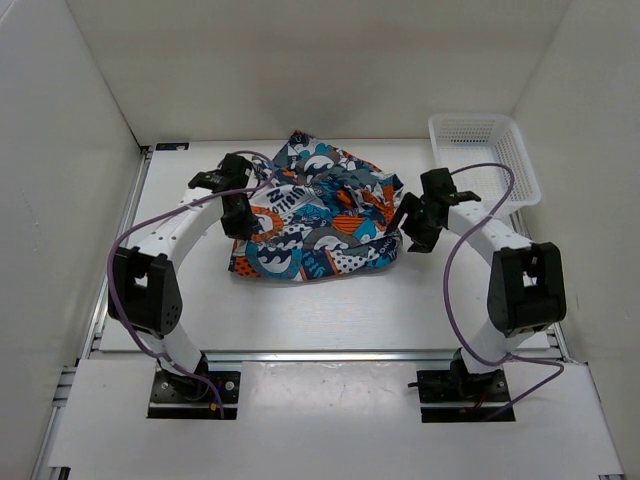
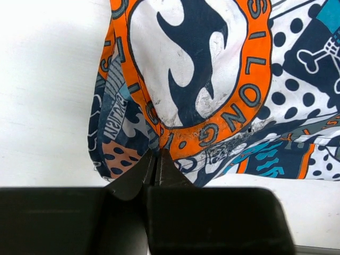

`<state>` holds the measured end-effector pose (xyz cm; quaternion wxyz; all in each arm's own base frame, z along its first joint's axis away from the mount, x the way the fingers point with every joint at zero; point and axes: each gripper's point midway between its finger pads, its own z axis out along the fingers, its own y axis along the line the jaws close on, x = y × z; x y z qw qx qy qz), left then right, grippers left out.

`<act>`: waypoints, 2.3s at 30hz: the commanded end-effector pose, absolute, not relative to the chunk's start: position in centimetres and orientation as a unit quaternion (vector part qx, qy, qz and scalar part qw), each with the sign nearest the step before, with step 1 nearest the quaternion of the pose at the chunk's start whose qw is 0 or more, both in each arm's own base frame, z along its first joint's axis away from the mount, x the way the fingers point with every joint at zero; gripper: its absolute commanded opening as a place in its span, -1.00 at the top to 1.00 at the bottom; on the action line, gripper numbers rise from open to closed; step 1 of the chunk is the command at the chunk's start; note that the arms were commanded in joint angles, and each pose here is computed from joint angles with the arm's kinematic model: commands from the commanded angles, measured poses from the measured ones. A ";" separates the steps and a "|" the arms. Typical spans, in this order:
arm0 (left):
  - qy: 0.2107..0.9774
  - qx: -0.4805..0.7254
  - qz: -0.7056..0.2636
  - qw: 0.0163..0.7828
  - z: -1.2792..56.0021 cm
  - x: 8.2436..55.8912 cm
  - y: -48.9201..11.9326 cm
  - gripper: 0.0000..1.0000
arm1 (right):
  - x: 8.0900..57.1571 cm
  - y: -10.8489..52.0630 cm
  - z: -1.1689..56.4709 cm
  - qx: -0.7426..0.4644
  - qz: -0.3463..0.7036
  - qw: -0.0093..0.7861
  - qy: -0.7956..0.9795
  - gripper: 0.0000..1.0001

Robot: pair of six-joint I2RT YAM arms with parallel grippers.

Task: Fold and stack the shorts
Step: Flatten the shorts out

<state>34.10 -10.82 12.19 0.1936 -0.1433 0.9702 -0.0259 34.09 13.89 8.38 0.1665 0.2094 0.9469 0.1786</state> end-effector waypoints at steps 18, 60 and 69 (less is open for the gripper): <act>0.950 -0.153 -0.082 0.259 19.5 37.8 -10.4 0.79 | 44.5 14.6 15.8 0.263 0.256 0.226 0.902 1.00; 0.917 -0.382 -0.056 0.103 5.4 20.6 -7.5 -0.51 | 20.6 11.3 8.4 0.243 0.178 0.240 0.923 -0.51; 0.919 -0.386 0.003 0.083 3.1 21.7 -6.6 -0.54 | 20.8 15.6 5.0 0.222 0.257 0.153 0.928 -0.55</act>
